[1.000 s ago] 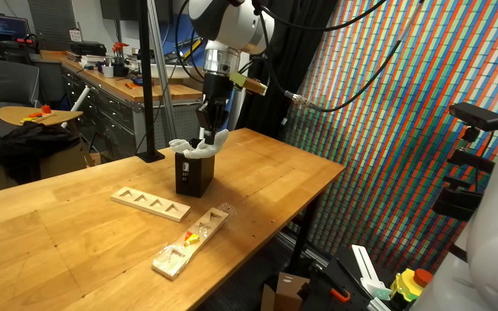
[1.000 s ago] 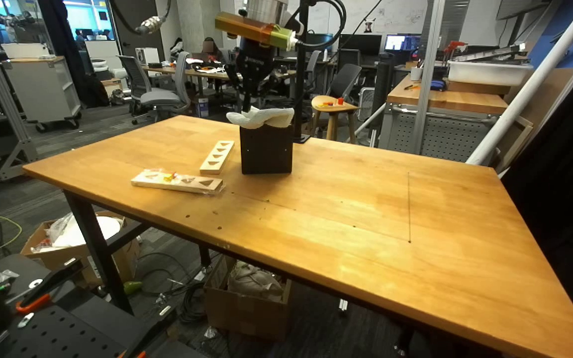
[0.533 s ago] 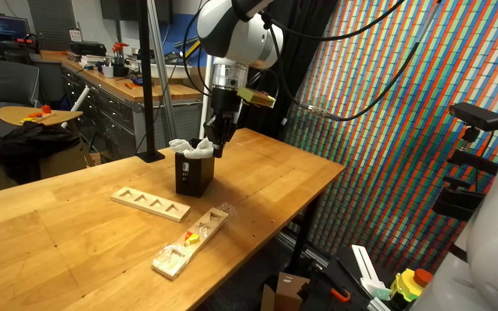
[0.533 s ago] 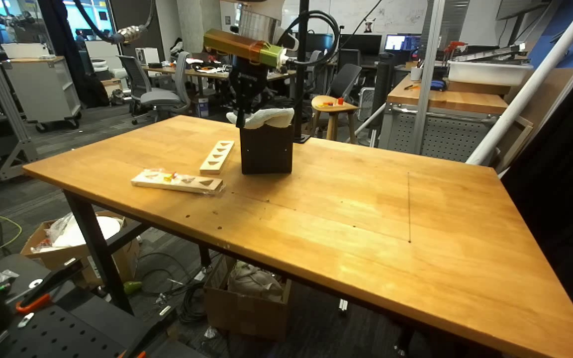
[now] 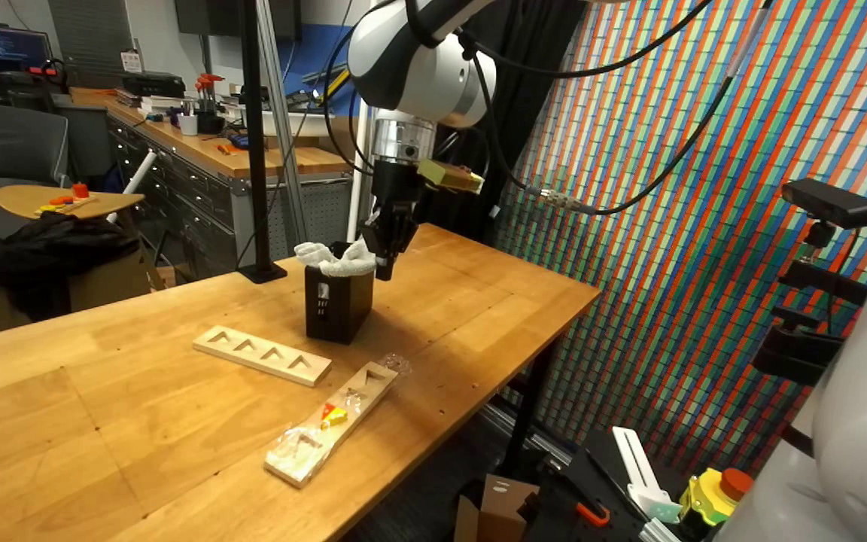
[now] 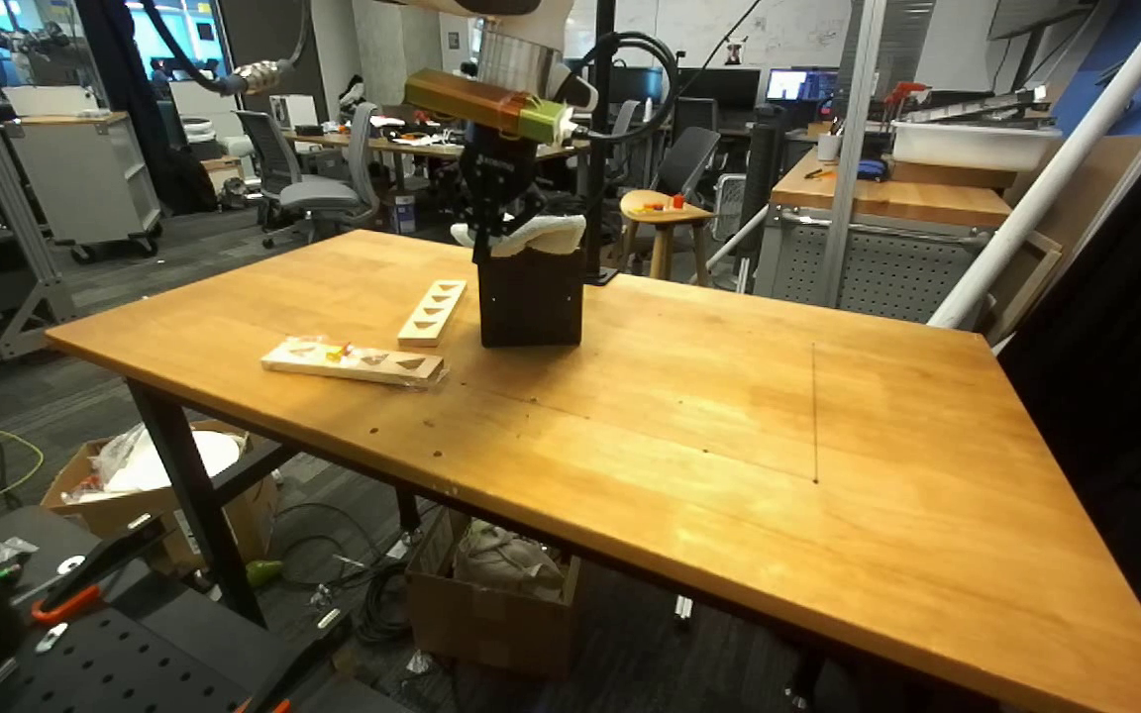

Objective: Put the towel in the box

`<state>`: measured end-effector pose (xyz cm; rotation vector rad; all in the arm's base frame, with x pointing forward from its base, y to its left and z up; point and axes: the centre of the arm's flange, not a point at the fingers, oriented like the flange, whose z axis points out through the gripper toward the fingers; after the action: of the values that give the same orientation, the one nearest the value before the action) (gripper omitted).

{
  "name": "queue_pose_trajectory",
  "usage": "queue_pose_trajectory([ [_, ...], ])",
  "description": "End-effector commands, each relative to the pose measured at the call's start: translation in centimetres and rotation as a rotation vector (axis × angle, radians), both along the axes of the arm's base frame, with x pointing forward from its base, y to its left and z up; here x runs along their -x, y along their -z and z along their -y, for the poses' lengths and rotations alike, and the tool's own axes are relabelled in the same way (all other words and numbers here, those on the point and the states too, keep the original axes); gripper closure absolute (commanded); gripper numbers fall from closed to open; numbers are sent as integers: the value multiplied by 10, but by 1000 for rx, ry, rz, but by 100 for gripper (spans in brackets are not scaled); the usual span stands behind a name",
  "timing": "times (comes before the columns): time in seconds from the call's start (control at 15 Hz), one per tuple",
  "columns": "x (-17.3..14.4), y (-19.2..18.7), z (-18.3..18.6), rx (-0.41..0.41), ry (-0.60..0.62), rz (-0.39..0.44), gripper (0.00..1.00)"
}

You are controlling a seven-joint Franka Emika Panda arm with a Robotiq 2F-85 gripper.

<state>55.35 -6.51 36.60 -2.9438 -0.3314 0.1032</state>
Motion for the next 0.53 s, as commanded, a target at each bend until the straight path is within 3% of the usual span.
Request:
queue_pose_trajectory([
  [0.0,-8,-13,3,35,-20,22,100],
  [0.47,-31,-23,8,64,-57,54,100],
])
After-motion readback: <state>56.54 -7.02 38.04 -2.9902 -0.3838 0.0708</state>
